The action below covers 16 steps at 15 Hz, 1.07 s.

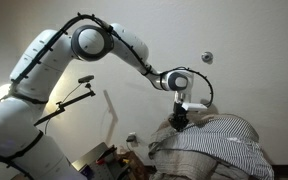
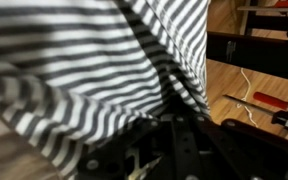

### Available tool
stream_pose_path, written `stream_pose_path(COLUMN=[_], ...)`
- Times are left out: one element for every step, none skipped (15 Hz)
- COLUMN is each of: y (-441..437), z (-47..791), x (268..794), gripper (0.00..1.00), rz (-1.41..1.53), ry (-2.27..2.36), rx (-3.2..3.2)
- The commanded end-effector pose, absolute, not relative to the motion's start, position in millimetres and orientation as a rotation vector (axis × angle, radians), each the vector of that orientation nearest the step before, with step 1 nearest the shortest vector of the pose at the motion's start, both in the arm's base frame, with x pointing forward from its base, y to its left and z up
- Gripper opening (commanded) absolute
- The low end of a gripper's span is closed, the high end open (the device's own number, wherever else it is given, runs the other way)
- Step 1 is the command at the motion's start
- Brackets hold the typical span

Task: Unfold the striped garment

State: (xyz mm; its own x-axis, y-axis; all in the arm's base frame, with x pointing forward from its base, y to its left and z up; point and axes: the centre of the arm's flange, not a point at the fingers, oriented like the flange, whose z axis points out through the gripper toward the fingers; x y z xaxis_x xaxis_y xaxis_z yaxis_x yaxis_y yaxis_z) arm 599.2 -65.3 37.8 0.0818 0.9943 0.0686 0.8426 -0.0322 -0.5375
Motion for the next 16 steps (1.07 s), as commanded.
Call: stream_pose_path(y=[-46,-41,-37,-32,-29,-26,-23,-20,-17,-14,-11,-9,-8,-8,-8,-9], z=[33,33,33,33,33,33,34,34,34,35,35,34,33,31,30,30], x=[600,600,601,603,606,608,611,614,617,621,624,626,628,629,628,627], gripper=[0.0,0.0,0.0,0.0,0.0,0.0,0.0,0.0,0.0,0.0,0.0,0.0,0.0,0.0,0.0,0.0], rz=[0.449,0.442,0.431,0.427,0.418,0.388,0.356,0.317,0.277,0.219,0.172,0.123,0.083,0.038,0.02,0.011], ry=[-1.799,-1.808,-1.816,-1.831,-1.844,-1.871,-1.9,-1.94,-1.968,-2.006,-2.033,-2.049,-2.068,-2.073,-2.073,-2.074], rx=[-1.747,-1.727,-1.709,-1.71,-1.717,-1.758,-1.778,-1.819,-1.847,-1.899,-1.933,-1.967,-2.001,-2.027,-2.042,-2.048])
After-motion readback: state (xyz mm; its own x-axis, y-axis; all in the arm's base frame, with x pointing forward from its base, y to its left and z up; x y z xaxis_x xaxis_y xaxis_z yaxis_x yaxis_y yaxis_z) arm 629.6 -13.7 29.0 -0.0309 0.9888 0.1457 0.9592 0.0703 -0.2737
